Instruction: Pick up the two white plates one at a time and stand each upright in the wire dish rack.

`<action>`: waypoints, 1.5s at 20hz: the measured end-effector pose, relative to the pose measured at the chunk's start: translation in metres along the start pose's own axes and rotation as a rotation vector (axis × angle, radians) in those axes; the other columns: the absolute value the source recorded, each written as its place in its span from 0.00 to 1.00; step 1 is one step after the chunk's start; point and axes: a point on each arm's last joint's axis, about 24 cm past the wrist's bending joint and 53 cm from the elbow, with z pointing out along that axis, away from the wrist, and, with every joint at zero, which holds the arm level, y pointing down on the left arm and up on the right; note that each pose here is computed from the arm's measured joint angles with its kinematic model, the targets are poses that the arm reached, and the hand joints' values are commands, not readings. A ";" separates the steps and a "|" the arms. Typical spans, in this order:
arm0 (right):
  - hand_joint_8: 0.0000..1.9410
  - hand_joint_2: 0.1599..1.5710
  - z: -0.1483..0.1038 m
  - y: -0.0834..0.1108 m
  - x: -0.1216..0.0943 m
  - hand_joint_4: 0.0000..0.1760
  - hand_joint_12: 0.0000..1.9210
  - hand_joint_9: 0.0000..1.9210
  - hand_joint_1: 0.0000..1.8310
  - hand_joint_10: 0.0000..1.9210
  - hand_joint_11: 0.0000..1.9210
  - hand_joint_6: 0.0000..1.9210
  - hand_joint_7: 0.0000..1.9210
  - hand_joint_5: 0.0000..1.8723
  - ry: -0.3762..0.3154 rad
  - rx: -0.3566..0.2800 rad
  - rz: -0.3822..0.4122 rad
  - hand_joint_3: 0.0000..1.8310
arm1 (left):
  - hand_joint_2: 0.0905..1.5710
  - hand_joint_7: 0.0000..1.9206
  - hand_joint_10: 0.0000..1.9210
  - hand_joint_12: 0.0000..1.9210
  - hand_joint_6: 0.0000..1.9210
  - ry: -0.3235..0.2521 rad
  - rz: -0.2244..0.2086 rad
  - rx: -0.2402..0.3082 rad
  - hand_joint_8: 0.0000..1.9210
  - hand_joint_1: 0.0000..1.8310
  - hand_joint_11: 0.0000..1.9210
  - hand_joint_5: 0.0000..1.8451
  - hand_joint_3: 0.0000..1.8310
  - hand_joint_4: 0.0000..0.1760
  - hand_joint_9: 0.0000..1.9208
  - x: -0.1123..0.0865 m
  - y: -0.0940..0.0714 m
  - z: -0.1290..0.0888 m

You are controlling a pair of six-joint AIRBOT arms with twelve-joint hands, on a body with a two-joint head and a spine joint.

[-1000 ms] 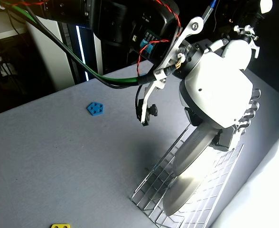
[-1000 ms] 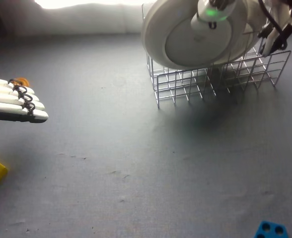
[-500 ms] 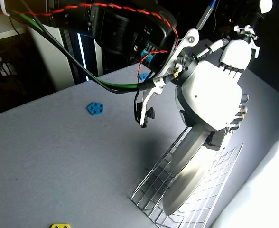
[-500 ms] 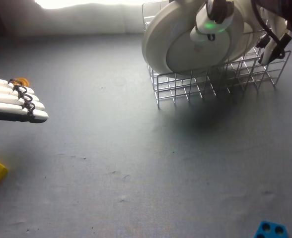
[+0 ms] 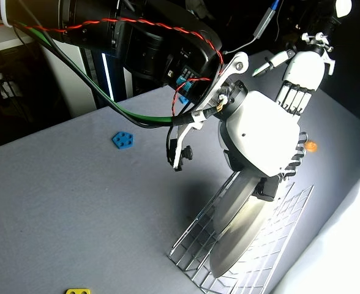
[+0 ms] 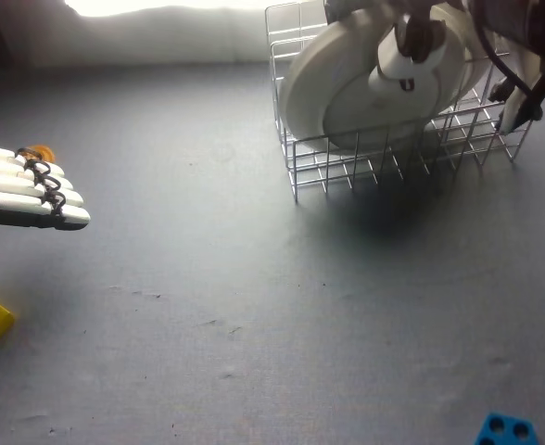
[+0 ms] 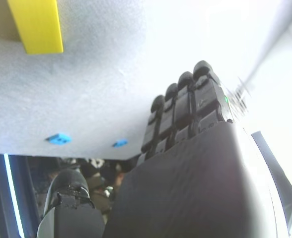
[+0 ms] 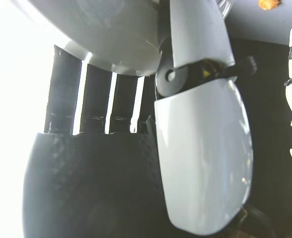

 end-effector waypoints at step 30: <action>0.00 0.67 -0.006 0.017 -0.007 0.00 0.53 0.20 0.49 0.00 0.00 0.00 0.22 0.20 -0.024 -0.056 -0.069 0.01 | 0.60 0.00 0.00 0.00 0.00 0.004 -0.005 0.004 0.00 0.00 0.00 0.00 0.00 0.00 0.00 0.002 -0.001 0.002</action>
